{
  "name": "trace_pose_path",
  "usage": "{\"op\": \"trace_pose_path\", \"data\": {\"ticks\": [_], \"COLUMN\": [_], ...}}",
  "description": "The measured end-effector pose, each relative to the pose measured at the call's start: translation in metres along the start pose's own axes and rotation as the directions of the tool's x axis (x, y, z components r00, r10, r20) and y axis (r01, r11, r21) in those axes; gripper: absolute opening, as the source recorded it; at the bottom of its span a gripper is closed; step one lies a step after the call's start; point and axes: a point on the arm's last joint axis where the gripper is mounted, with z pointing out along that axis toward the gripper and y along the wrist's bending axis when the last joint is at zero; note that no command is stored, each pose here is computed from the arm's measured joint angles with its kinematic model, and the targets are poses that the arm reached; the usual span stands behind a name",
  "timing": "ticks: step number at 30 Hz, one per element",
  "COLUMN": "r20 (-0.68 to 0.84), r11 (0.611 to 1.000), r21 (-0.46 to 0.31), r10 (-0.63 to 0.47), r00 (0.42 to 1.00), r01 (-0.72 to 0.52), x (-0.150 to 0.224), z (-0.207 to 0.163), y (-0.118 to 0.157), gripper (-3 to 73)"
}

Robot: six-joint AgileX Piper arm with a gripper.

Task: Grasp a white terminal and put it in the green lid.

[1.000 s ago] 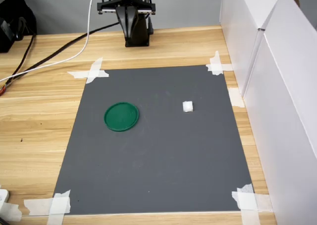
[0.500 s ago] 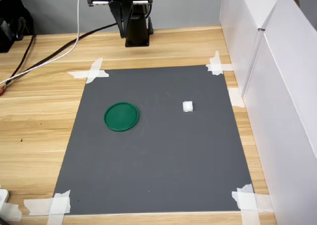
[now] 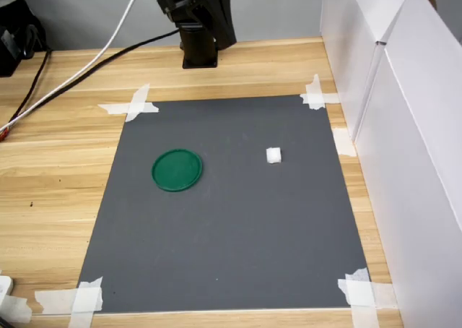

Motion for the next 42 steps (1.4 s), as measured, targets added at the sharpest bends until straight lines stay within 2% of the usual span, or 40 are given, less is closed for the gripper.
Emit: {"op": "trace_pose_path", "data": {"ticks": [6,9,12,15,22,26,30,34,42], "r20": [0.015,-0.041,-0.113,-0.165,-0.183,-0.175,-0.154,-0.16,-0.21], "r11": [0.996,0.99,0.983,0.978,0.969,0.966,0.967,0.96,0.95], "r21": [-0.044,-0.091,-0.135,-0.158,-0.162,-0.173,-0.178,-0.22,-0.282], "r10": [-0.073,-0.116,-0.141,-0.162,-0.214,-0.222,-0.211,-0.212,-0.198], "r00": [0.997,0.992,0.984,0.973,0.959,0.959,0.965,0.964,0.957], "r01": [0.074,0.112,0.125,0.136,0.186,0.192,0.183,0.175,0.135], "x": [-0.012,-0.016,-0.018,-0.022,-0.034,-0.04,-0.048,-0.053,-0.045], "z": [0.014,0.028,0.045,0.063,0.09,0.1,0.099,0.1,0.125], "y": [-0.017,-0.023,-0.023,-0.022,-0.02,-0.021,-0.024,-0.026,-0.029], "gripper": [-1.5,0.0,5.0,15.0,52.4,67.8,71.1,71.2,71.4]}}
